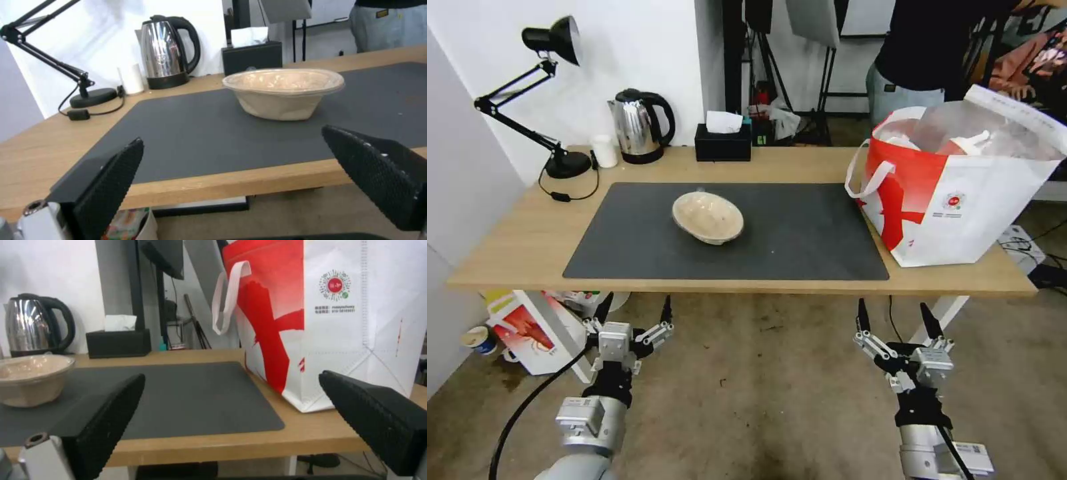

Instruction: Pick up the trash from the table and place it into the takeout bag.

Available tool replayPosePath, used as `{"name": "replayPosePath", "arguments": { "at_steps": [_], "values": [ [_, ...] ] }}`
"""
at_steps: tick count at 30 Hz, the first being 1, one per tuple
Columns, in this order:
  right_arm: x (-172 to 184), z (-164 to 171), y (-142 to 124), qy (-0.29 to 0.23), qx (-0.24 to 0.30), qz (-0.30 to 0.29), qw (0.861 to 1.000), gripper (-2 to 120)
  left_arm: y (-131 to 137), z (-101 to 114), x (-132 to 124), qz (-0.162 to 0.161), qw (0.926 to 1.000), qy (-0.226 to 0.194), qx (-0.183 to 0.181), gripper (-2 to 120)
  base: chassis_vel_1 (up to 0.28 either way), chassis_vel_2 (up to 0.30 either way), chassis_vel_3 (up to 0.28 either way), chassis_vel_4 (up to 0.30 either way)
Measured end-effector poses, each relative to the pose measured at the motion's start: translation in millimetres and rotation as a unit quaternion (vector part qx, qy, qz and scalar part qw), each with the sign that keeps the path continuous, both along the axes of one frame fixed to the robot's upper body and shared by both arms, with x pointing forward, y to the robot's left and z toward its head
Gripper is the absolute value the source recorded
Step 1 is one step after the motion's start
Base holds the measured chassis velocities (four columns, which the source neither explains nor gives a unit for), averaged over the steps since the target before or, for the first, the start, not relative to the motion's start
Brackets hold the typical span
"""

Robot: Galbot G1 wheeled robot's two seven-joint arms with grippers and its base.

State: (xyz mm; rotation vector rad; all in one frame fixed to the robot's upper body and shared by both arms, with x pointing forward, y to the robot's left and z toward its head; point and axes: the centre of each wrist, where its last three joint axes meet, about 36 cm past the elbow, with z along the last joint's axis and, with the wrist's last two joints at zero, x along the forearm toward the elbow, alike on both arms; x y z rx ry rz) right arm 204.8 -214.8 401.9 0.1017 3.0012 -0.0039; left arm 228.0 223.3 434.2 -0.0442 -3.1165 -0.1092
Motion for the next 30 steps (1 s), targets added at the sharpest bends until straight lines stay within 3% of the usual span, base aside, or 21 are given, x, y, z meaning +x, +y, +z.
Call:
{"name": "replayPosePath", "arguments": {
  "at_steps": [30],
  "values": [
    [1, -14, -2, 0.006, 0.002, -0.002, 1.000, 100, 0, 0, 0, 0.000, 1.0000, 0.000, 0.000, 100, 0.000, 0.000, 0.000, 0.000]
  ]
}}
